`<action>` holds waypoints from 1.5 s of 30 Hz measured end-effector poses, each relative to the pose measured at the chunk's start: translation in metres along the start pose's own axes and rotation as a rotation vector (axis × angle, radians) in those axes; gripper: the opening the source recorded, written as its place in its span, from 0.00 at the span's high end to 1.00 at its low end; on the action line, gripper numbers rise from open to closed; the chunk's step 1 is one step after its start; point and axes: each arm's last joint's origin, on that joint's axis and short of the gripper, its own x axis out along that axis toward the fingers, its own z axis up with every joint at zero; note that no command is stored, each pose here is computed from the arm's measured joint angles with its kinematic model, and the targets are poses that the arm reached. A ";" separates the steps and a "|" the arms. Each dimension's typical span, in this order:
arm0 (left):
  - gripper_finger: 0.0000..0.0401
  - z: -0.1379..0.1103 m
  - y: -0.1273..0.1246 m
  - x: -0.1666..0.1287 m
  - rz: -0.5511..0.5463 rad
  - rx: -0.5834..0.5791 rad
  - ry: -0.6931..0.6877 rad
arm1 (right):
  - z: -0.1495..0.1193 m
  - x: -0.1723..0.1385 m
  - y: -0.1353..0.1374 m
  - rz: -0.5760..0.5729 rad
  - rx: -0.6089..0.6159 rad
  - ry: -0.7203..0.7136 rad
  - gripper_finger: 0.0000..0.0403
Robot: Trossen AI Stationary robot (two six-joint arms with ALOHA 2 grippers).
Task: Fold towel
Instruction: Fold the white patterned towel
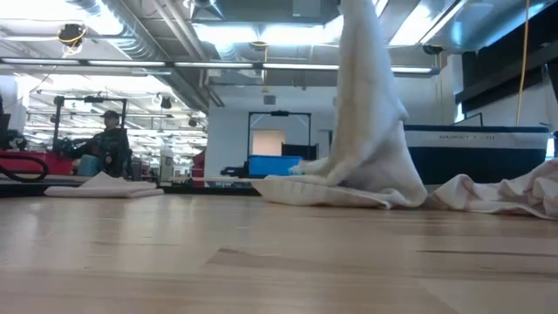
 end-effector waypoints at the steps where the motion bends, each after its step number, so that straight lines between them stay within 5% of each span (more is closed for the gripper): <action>1: 0.57 0.000 -0.006 0.008 -0.009 0.026 0.019 | -0.006 0.007 0.011 0.000 0.004 0.034 0.99; 6: 0.58 -0.011 -0.034 0.057 -0.205 0.071 0.027 | -0.032 0.033 0.057 -0.054 0.038 0.140 0.99; 10: 0.59 -0.021 -0.052 0.101 -0.371 0.060 -0.110 | -0.048 0.047 0.084 -0.094 0.073 0.138 1.00; 13: 0.59 -0.027 -0.065 0.136 -0.384 0.054 -0.152 | -0.059 0.059 0.096 -0.111 0.103 0.114 1.00; 19: 0.59 -0.044 -0.080 0.210 -0.333 -0.013 -0.023 | -0.080 0.083 0.107 -0.140 0.121 0.070 1.00; 25: 0.59 -0.065 -0.068 0.268 -0.485 -0.191 0.021 | -0.097 0.094 0.110 -0.180 0.119 0.090 1.00; 33: 0.59 -0.084 -0.042 0.307 -0.599 -0.310 -0.015 | -0.103 0.096 0.110 -0.191 0.118 0.106 1.00; 45: 0.59 -0.090 -0.053 0.325 -0.743 -0.274 -0.095 | -0.101 0.096 0.110 -0.190 0.125 0.092 0.99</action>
